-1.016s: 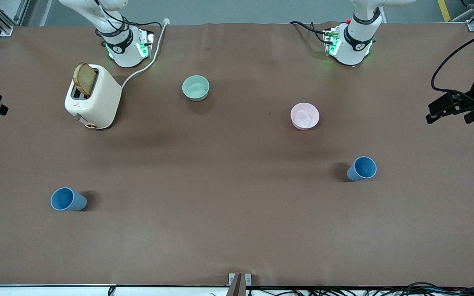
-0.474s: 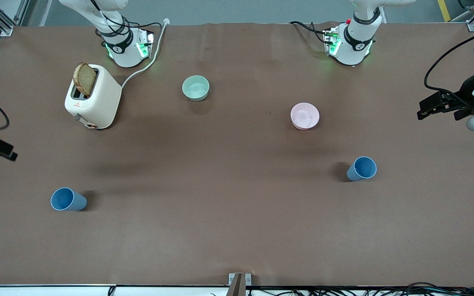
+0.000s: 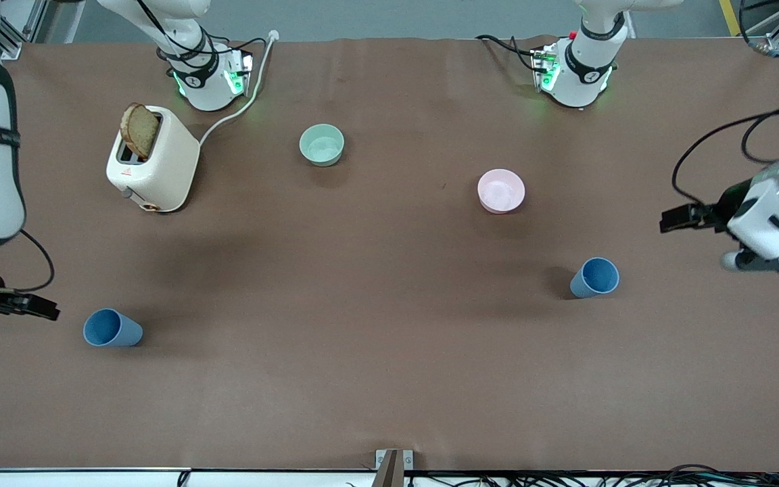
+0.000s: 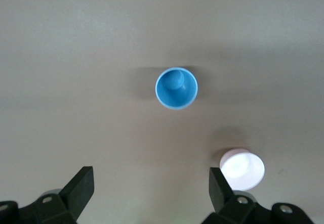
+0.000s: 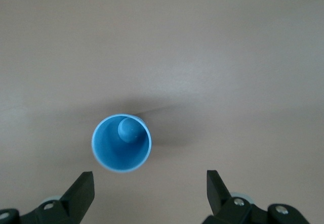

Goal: Stack blue cups with both arms
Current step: 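Grasp one blue cup with the right gripper while the left gripper grasps the other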

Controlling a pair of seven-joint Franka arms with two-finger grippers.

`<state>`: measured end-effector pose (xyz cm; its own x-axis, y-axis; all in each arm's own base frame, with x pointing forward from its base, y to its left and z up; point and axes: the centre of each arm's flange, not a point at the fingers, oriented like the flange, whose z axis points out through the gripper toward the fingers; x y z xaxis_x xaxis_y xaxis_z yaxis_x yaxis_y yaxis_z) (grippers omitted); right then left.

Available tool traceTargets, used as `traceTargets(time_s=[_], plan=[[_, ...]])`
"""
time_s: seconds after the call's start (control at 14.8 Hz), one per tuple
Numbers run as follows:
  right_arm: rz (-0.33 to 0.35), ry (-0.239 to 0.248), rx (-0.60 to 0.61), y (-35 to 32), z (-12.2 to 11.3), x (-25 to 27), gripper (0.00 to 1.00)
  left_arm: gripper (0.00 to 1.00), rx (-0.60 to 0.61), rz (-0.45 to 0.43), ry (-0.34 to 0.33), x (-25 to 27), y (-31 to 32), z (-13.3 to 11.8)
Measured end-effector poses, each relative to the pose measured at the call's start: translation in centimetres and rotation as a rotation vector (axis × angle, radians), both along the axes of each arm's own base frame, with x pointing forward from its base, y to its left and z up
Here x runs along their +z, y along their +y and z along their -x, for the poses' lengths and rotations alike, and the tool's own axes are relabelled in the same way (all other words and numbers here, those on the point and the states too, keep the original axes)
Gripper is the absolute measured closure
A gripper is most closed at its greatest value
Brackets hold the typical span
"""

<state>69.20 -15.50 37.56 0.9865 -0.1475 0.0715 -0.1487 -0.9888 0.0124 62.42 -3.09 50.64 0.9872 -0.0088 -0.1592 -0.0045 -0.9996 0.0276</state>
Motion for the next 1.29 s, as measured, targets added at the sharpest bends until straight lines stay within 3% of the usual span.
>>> traceTargets(time_s=[0.34, 0.54, 0.68, 0.88, 1.29], plan=[[-0.049, 0.034, -0.023, -1.0, -0.7, -7.7, 0.06, 0.00, 0.010, 0.000, -0.022, -5.4, 0.4, -2.9], [-0.095, 0.039, -0.022, -0.8, -0.7, -9.1, 0.35, 0.00, 0.023, -0.002, 0.029, -9.6, 1.2, -3.6], [-0.103, 0.039, -0.022, -0.6, -0.7, -9.2, 0.39, 0.00, 0.021, -0.002, 0.042, -12.4, 1.4, -4.2], [-0.108, 0.048, -0.022, -0.5, -0.6, -9.7, 0.72, 0.00, 0.007, 0.002, 0.022, -15.5, 0.5, -5.3], [-0.135, 0.056, -0.037, -0.4, -0.6, -11.0, 0.85, 0.00, -0.009, 0.005, 0.080, -21.3, -0.7, -5.0]])
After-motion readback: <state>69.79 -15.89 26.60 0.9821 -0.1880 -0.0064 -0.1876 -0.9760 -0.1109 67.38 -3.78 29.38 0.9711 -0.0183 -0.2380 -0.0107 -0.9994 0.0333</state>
